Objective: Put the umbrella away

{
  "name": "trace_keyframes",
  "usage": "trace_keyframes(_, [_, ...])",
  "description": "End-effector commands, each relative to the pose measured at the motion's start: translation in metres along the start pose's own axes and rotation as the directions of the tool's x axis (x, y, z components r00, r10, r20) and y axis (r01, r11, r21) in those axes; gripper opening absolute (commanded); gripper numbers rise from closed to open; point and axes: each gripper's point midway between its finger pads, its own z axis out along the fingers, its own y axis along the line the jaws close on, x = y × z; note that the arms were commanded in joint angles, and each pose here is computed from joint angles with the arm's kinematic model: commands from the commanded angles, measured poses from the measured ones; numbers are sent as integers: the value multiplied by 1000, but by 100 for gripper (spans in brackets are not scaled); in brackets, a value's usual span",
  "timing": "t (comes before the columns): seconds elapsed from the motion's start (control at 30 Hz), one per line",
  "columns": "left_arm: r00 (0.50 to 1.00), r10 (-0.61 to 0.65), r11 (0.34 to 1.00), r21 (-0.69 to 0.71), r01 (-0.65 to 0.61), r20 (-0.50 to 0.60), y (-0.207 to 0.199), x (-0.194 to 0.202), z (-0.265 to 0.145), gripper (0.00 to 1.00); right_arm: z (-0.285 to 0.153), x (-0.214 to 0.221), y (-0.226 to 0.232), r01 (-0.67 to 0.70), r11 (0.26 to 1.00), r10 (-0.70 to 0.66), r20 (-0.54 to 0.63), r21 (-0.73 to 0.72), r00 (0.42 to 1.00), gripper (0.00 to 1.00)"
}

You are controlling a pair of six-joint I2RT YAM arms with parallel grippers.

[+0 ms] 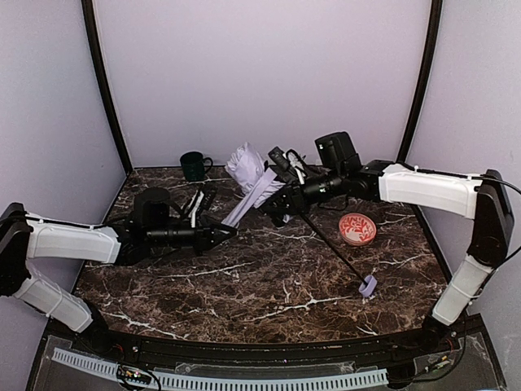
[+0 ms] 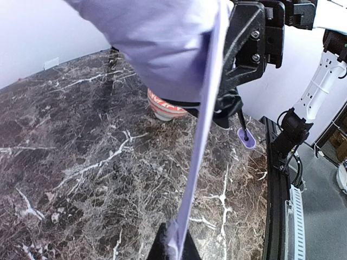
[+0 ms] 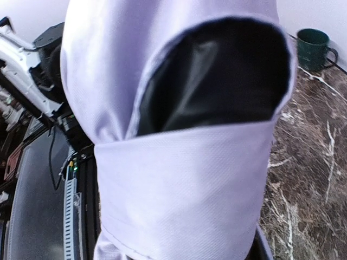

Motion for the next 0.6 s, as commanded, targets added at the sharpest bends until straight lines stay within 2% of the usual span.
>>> trace_keyframes(0.0, [996,19,998,-63,-24,-89,14,36,-4,0,-54,-65,84,329,912,-280,217,-243,935,0])
trace_keyframes(0.17, [993,106,986,-121,-113,-60,33,9,0,0,-56,-31,150,507,774,-494,139,-380,858,0])
trace_keyframes(0.3, [973,231,962,-145,-232,-21,42,-27,7,0,-50,6,177,582,683,-606,103,-441,789,0])
trace_keyframes(0.43, [915,402,904,-171,-392,30,41,-69,9,0,-42,42,190,604,630,-666,60,-488,743,0])
trace_keyframes(0.57, [822,562,825,-140,-548,96,21,-101,5,0,-25,88,187,585,625,-710,-65,-517,701,0])
